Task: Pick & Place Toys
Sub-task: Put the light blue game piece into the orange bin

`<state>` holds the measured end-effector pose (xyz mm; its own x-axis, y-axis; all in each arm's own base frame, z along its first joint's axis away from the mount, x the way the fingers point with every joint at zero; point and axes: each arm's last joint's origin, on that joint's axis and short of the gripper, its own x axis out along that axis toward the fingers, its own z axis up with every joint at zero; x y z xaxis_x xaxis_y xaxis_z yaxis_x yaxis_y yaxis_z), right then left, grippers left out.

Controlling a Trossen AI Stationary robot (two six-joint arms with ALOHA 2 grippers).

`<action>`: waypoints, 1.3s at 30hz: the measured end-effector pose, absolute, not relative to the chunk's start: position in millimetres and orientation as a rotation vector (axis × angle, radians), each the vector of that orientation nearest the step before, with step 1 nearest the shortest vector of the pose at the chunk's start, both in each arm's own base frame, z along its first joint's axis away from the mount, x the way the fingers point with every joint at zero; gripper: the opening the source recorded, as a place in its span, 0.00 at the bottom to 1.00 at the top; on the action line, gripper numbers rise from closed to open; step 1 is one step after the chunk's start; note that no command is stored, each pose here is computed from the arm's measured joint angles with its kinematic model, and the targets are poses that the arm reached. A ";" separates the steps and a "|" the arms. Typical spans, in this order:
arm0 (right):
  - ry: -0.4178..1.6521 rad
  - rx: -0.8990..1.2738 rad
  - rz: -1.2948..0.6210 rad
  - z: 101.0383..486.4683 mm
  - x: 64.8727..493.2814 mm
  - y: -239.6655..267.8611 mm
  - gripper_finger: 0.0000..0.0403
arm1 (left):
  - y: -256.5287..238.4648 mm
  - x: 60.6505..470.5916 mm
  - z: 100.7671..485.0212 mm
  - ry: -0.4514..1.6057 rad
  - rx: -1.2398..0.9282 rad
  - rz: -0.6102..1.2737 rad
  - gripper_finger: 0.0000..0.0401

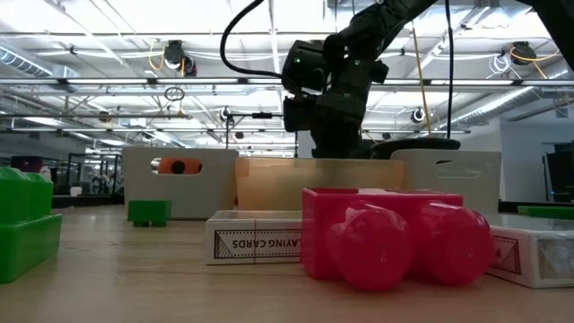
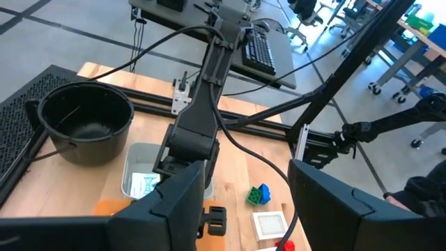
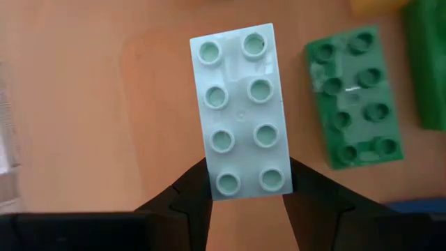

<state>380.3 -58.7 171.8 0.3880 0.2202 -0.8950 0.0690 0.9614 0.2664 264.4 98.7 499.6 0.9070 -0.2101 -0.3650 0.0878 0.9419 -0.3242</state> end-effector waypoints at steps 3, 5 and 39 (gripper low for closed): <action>1.188 0.280 0.101 163.5 382.6 -58.3 0.35 | 98.7 264.4 499.6 0.408 -0.308 -0.156 0.53; 1.212 0.294 0.094 159.0 381.7 -58.2 0.35 | 98.7 264.4 499.6 0.408 -0.309 -0.156 0.53; 1.184 0.223 0.031 156.3 385.8 -65.0 0.41 | 98.7 264.4 499.5 0.407 -0.301 -0.157 0.53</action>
<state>385.8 -65.0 156.3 0.3791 0.1407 -0.9146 0.0932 0.9775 0.1890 264.4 98.7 499.5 0.9069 -0.2096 -0.3654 0.0897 0.9436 -0.3187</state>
